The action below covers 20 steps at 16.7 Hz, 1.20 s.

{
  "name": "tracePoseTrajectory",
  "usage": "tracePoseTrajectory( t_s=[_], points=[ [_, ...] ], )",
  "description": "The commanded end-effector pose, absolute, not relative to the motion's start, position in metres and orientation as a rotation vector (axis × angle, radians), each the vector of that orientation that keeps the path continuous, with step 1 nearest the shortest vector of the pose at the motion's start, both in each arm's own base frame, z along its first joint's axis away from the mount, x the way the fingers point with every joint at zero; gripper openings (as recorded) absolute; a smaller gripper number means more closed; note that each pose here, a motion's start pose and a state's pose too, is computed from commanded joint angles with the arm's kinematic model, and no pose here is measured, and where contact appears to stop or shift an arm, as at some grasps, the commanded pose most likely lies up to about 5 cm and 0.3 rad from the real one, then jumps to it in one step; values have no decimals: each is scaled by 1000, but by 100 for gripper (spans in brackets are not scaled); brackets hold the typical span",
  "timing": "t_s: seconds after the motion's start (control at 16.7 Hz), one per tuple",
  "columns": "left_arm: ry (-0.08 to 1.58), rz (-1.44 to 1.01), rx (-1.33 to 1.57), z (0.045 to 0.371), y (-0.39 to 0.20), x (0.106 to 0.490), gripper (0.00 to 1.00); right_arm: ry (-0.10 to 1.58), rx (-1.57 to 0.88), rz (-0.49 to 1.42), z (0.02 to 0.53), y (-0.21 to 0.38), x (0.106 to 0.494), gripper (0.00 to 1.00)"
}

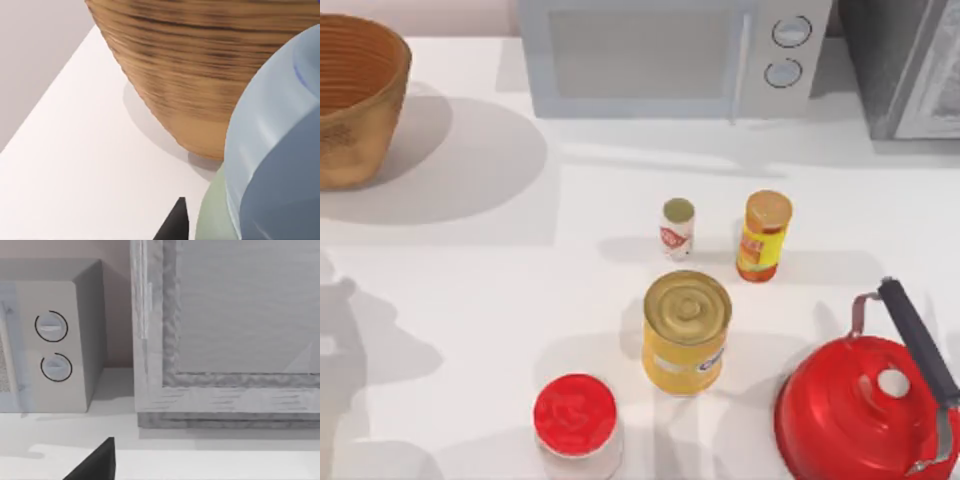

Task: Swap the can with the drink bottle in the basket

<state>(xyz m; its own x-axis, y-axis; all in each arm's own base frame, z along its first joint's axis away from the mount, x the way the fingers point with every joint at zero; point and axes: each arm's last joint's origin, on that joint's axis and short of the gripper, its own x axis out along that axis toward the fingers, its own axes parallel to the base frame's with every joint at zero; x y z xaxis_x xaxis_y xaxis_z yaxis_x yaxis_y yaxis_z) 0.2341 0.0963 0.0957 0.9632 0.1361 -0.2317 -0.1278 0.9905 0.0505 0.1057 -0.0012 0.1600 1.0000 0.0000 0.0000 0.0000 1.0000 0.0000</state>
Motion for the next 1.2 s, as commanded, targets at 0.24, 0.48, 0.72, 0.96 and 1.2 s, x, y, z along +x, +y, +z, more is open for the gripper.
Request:
tracePoseTrajectory(
  t_s=[0.24,0.48,0.72,0.96,1.2],
  points=[
    [200,234,78,148,140,265,0,0,0,0,160,-1,106,100],
    [201,217,91,217,156,306,0,0,0,0,160,-1,106,100],
    [239,90,61,272,129,345,0,0,0,0,160,-1,106,100],
    [265,-9,24,307,97,362,0,0,0,0,160,-1,106,100],
    [272,-31,11,316,88,364,0,0,0,0,160,-1,106,100]
  ],
)
